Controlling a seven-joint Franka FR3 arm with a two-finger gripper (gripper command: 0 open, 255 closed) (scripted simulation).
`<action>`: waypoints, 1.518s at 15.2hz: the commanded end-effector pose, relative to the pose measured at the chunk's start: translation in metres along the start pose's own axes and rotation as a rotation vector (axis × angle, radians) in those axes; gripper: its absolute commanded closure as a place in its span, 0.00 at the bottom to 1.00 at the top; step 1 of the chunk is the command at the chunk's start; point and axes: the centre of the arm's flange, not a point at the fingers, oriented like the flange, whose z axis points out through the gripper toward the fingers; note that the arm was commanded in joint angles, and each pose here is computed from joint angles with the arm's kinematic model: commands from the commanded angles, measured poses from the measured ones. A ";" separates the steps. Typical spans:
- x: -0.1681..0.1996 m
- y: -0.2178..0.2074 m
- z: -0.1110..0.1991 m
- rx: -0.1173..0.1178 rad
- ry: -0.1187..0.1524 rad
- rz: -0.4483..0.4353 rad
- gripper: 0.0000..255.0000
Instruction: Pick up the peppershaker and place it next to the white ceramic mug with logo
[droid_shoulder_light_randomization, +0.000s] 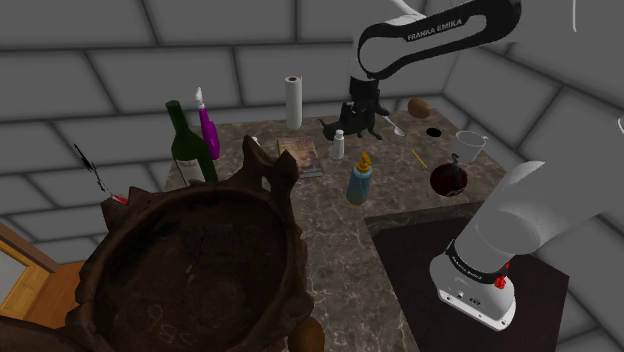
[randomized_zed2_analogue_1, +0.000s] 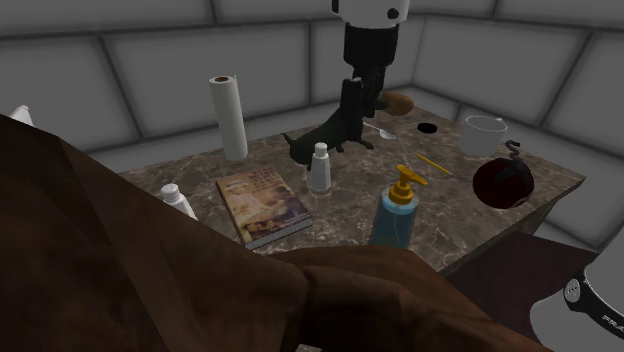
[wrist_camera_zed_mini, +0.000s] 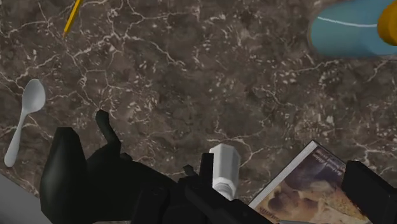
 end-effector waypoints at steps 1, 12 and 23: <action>0.022 0.004 0.017 -0.009 0.001 -0.006 0.00; 0.095 0.022 0.089 -0.040 0.001 -0.026 0.00; 0.095 0.023 0.114 -0.040 0.001 -0.026 0.00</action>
